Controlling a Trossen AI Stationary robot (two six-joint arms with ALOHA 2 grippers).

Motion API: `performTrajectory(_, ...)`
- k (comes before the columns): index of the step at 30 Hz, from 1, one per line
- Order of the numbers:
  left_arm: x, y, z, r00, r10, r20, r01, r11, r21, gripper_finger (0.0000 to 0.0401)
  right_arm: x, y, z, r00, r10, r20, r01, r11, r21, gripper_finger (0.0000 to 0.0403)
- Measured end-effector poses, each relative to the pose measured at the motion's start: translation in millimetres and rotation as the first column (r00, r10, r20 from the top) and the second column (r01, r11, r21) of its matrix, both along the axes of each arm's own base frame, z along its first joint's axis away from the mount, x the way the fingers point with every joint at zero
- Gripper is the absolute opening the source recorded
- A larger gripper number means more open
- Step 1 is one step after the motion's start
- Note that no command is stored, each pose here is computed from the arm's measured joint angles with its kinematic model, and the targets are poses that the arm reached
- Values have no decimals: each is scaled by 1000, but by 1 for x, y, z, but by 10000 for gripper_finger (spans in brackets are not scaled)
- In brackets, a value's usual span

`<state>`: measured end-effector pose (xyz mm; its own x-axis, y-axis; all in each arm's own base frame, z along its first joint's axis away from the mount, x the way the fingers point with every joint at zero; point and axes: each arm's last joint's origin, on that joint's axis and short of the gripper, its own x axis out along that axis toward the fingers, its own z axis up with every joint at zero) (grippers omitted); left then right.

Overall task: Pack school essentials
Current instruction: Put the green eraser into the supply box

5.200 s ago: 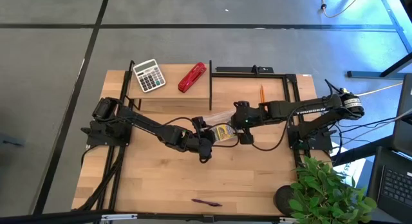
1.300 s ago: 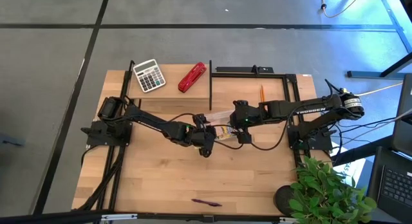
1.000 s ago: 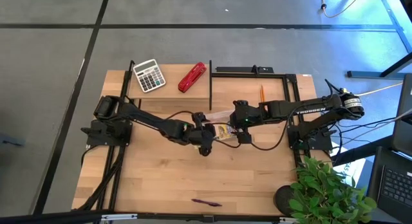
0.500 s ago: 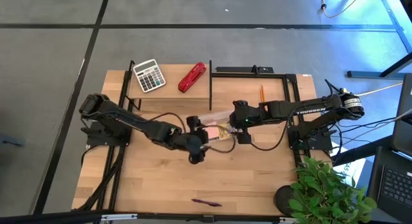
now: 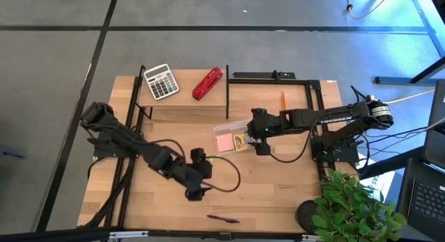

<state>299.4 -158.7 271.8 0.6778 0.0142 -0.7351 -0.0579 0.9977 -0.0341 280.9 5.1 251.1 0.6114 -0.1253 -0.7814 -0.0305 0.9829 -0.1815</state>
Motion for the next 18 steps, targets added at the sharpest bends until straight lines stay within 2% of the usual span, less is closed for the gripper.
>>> performTrajectory(9,-11,-14,-2,999,32,-28,-34,998,-58,397,-5,1,5,1000,9,4,-9,1000,7,369)
performTrajectory(14,-16,-20,-3,999,28,-40,-30,997,-64,397,-18,20,25,992,114,60,-115,993,11,369)
performTrajectory(18,-17,-23,-3,999,32,-39,-35,997,-70,397,-33,45,40,964,235,124,-236,972,-6,369)
